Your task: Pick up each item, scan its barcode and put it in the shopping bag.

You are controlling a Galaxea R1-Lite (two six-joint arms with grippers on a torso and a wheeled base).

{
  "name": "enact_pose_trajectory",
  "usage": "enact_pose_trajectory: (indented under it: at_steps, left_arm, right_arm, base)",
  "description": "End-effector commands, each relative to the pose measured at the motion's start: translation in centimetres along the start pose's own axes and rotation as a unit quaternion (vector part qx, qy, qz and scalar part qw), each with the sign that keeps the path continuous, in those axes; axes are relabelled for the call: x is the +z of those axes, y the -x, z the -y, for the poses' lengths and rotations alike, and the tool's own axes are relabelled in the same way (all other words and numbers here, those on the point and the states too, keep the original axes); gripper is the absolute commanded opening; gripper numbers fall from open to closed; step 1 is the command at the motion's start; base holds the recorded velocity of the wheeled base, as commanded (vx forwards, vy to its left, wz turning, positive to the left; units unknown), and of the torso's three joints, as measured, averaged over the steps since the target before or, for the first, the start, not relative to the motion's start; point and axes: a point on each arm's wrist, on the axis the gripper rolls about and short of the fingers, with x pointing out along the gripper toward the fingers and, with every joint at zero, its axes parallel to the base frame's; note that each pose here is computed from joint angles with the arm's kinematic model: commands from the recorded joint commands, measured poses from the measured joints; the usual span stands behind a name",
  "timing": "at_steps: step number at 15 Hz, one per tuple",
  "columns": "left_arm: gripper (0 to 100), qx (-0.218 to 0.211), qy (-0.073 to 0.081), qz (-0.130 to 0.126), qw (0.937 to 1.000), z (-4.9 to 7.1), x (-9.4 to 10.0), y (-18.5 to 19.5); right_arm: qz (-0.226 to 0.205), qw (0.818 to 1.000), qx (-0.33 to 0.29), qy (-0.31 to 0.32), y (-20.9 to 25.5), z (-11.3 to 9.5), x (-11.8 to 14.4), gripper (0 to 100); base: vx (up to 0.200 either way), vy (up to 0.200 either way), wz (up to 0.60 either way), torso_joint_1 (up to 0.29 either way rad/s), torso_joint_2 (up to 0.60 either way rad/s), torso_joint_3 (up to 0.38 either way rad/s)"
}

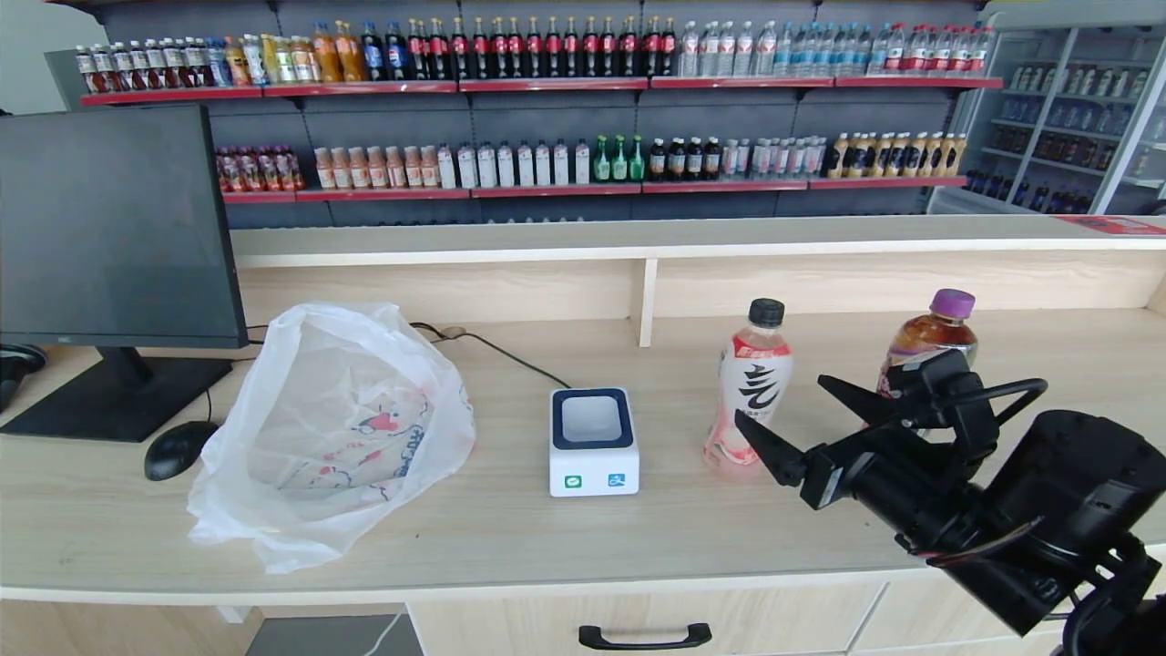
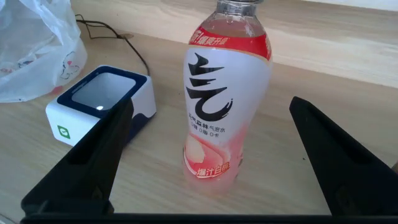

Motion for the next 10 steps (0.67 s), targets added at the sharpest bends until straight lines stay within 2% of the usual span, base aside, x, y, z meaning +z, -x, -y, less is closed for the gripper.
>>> enact_pose_trajectory:
  at_steps: [1, 3, 10]
  left_arm:
    - [100, 0.0, 0.0, 0.0, 1.0, 0.0, 0.0, 0.0]
    - [100, 0.0, 0.0, 0.0, 1.0, 0.0, 0.0, 0.0]
    - [100, 0.0, 0.0, 0.0, 1.0, 0.0, 0.0, 0.0]
  right_arm:
    - [-0.002, 1.0, 0.0, -0.003, 0.1, 0.0, -0.1, 100]
    - [-0.007, 1.0, 0.001, -0.022, -0.2, -0.1, -0.4, 100]
    - [-0.026, 0.999, 0.002, -0.023, -0.8, -0.2, -1.5, 100]
  base:
    - [0.0, 0.0, 0.0, 0.0, 0.0, 0.0]
    - [0.0, 0.0, 0.0, 0.0, 0.0, 0.0]
    - [0.0, 0.0, 0.0, 0.0, 0.0, 0.0]
